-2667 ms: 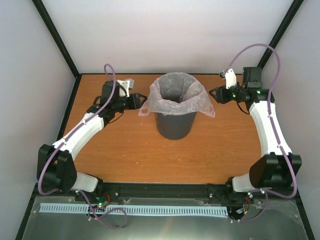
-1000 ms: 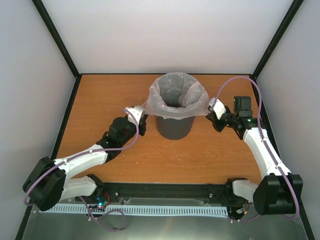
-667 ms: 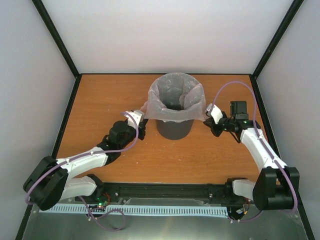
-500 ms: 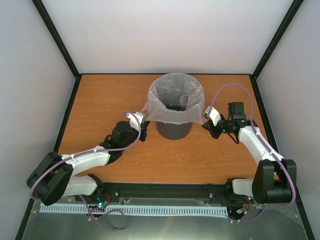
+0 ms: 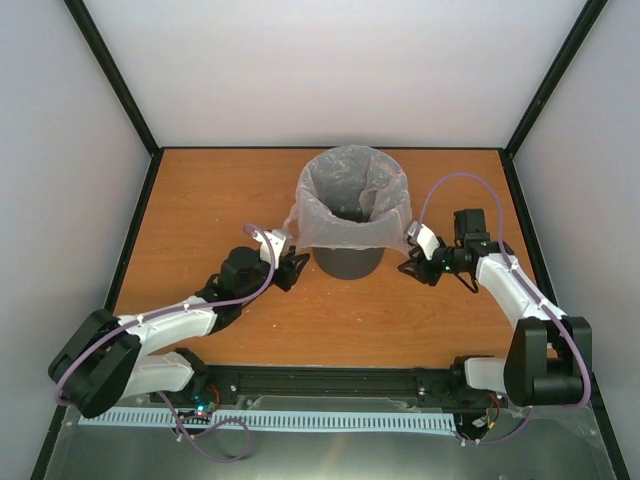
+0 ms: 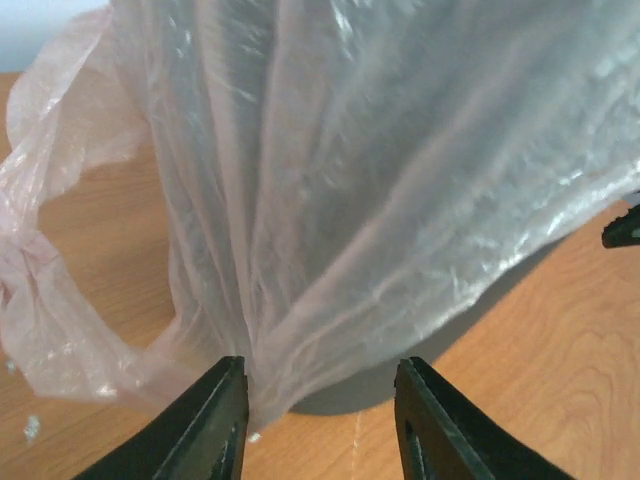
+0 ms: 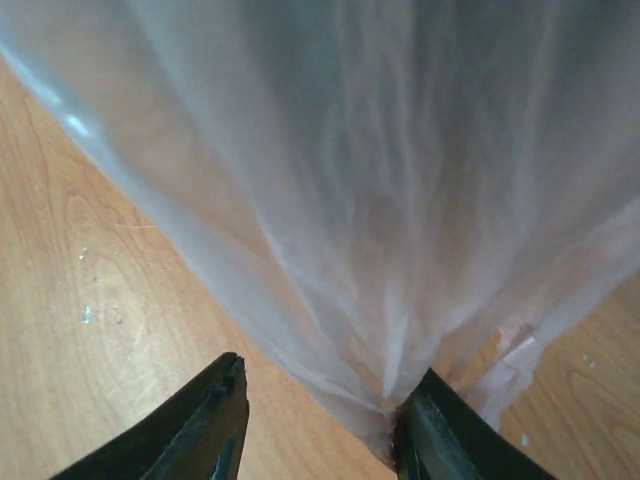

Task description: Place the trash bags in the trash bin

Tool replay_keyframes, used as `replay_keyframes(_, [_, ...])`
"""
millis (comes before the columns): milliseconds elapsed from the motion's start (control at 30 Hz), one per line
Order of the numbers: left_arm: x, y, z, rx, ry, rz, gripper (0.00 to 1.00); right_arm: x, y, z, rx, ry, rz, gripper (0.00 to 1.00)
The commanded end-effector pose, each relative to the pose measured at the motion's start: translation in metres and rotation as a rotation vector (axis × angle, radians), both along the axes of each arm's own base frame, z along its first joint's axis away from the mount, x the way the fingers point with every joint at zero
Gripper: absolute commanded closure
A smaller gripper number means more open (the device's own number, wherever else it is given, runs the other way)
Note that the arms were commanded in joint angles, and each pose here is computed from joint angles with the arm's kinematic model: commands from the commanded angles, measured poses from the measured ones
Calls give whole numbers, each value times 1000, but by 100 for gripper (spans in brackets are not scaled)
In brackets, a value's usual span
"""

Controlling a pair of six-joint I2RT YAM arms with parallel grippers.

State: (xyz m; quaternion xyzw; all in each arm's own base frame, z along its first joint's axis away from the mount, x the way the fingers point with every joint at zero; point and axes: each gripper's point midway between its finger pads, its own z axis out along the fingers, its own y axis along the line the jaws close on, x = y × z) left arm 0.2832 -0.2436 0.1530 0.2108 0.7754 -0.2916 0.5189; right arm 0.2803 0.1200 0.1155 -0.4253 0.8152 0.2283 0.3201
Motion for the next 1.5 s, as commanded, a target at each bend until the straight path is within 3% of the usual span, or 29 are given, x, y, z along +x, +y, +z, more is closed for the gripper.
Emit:
replay_keyframes(0, [-19, -6, 1, -58, 21, -77, 54, -17, 2, 6, 2, -13, 29, 56])
replay_keyframes(233, [-44, 2, 32, -145, -32, -123, 46, -22, -10, 37, -37, -83, -19, 46])
replay_keyframes(400, [-51, 18, 78, -251, -148, -81, 45, -33, -8, 60, 15, -40, -18, 45])
replay_keyframes(500, [-34, 42, 99, -314, -155, 94, 44, -41, -1, 80, 87, -32, 1, 44])
replay_keyframes(633, [5, 77, 99, -358, -20, 357, 44, -36, 0, 98, 135, -34, -31, 44])
replay_keyframes(767, [39, 98, 86, -404, 96, 447, 44, -3, -23, 109, 122, -72, -224, 46])
replay_keyframes(900, [68, 110, 81, -422, 108, 505, 43, 35, -62, 117, 97, -105, -448, 53])
replay_keyframes(1233, [126, 70, 52, -487, 242, 333, 46, 113, -98, 130, 79, -199, -649, 56])
replay_keyframes(1467, [129, 34, 6, -486, 342, 226, 50, 157, -90, 99, 66, -136, -645, 59])
